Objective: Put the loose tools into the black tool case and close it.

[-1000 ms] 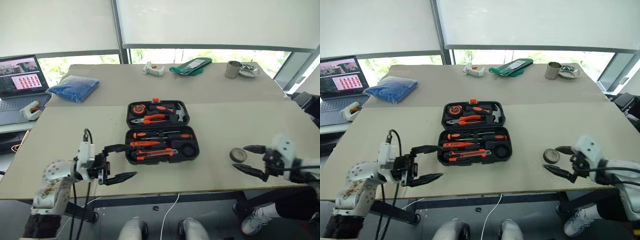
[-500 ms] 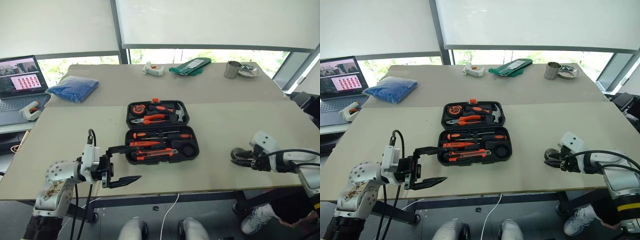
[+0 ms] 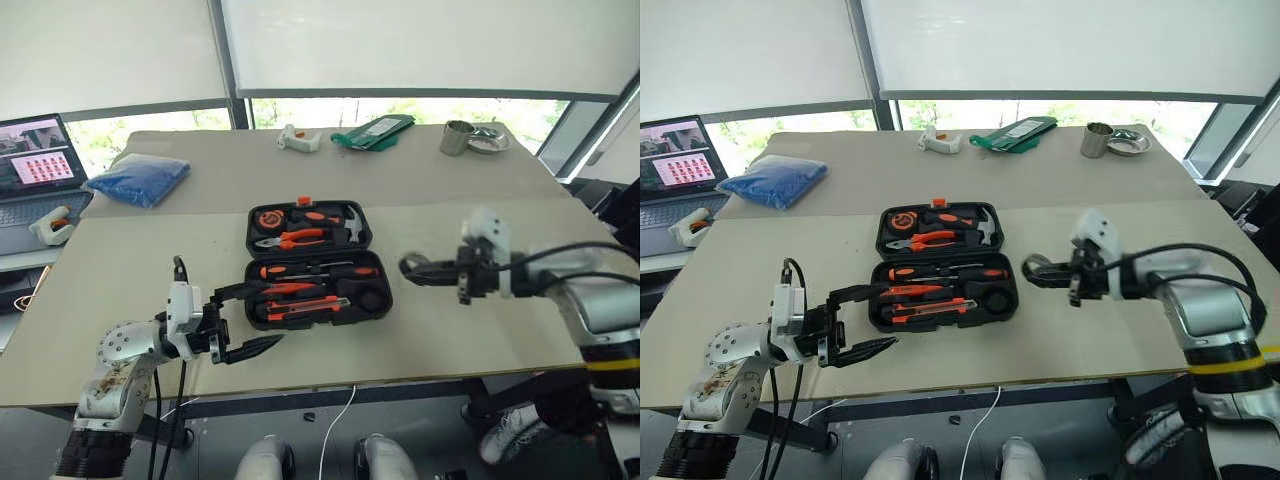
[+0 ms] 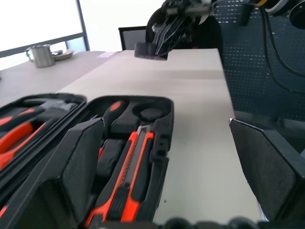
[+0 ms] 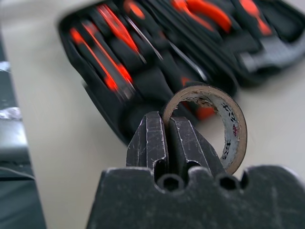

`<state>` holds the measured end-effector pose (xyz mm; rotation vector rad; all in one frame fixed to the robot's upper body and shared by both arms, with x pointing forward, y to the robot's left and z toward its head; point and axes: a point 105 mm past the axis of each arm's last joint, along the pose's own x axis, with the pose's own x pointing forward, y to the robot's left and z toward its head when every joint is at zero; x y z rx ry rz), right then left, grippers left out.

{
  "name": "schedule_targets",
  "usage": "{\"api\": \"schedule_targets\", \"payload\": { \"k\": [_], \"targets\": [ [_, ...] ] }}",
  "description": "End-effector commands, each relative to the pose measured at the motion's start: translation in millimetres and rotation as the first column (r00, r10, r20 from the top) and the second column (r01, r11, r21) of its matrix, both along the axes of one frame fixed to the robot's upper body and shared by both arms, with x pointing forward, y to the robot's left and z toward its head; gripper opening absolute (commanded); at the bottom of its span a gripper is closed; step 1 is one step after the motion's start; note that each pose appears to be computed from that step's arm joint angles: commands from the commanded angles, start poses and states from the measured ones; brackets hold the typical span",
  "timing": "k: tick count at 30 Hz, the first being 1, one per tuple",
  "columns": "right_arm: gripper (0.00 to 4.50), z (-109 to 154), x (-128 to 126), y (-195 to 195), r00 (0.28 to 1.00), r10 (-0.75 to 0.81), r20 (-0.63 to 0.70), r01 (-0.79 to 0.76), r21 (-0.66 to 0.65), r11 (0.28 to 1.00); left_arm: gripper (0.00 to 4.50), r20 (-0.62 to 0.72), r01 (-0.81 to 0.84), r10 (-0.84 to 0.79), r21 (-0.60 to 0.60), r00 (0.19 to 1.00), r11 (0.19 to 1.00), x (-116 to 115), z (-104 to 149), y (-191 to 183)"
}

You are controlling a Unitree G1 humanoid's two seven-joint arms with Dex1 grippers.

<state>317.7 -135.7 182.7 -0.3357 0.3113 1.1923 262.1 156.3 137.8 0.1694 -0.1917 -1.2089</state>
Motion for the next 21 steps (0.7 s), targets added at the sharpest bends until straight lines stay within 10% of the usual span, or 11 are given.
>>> {"api": "schedule_targets", "payload": {
  "k": [1,18,21],
  "targets": [
    [0.04,-10.1,1.2,14.0,1.000,0.008,-0.020,-0.009,-0.060,0.998,4.50,0.042,-0.010,0.009,0.008,0.999,1.000,1.0,8.0,3.4],
    [0.04,-53.8,11.1,21.5,0.997,-0.019,-0.079,0.002,-0.213,0.977,4.50,0.105,-0.055,0.048,0.056,0.993,0.997,1.2,5.0,11.8],
    [1.25,-54.7,13.4,19.4,0.998,-0.013,-0.066,-0.002,-0.234,0.972,4.50,0.115,-0.067,0.061,0.053,0.991,0.996,1.4,5.2,12.9]
  ]
}}
